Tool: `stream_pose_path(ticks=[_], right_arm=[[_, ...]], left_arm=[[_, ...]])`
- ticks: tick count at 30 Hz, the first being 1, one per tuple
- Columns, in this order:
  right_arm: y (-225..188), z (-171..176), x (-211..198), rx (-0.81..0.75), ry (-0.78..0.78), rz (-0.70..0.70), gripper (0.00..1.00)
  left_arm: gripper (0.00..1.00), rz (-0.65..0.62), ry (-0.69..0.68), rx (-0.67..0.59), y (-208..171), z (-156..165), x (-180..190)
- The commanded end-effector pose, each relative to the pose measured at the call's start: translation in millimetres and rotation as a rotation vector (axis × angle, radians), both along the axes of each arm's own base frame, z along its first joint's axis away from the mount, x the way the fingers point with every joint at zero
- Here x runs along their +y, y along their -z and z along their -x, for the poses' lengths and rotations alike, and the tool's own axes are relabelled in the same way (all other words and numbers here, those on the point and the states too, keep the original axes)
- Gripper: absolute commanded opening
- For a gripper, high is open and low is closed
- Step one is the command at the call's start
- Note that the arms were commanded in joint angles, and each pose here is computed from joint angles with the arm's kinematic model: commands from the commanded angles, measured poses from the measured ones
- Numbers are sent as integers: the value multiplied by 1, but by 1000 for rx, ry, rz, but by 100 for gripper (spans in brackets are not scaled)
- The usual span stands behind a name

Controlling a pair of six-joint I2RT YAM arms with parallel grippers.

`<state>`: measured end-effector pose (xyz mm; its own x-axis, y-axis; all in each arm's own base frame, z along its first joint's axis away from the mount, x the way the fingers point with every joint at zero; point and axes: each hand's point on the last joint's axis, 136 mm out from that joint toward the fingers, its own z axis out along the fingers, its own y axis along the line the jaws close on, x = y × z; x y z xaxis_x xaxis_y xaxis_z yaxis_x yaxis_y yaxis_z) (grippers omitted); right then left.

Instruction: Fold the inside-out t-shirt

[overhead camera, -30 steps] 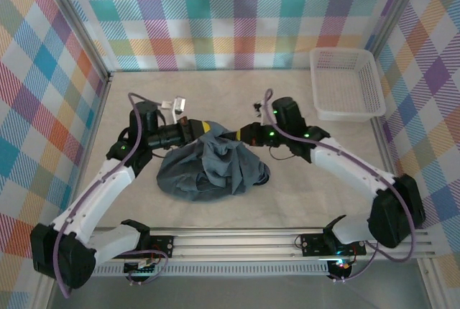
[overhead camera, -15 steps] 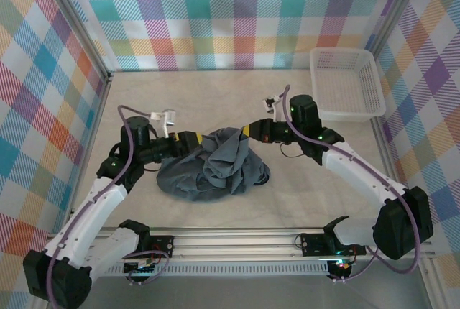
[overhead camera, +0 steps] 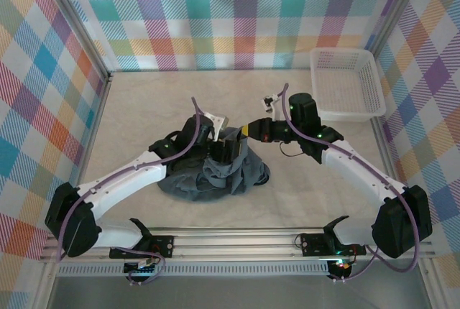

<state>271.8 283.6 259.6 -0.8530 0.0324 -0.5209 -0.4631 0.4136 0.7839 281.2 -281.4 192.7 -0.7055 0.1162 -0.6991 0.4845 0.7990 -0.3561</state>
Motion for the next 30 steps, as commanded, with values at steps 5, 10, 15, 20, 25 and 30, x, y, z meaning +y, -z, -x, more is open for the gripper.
stream_pose_path(ticks=[5,10,15,20,25,30], right_arm=[[3,3,-3,-6,-1,51,0],[22,5,-10,15,13,123,0],[31,5,-13,21,12,166,0],[32,0,-13,1,12,189,0],[26,1,-8,-6,-16,171,0],[16,7,-4,-23,-54,145,0]], left_arm=[[58,-28,-219,-128,-29,-36,30],[14,99,-210,-87,-46,-42,40],[0,203,39,-51,-59,-26,2],[45,238,241,-56,-66,-1,-20],[76,83,258,-91,-39,3,-14],[80,-31,189,-118,-18,-20,-7]])
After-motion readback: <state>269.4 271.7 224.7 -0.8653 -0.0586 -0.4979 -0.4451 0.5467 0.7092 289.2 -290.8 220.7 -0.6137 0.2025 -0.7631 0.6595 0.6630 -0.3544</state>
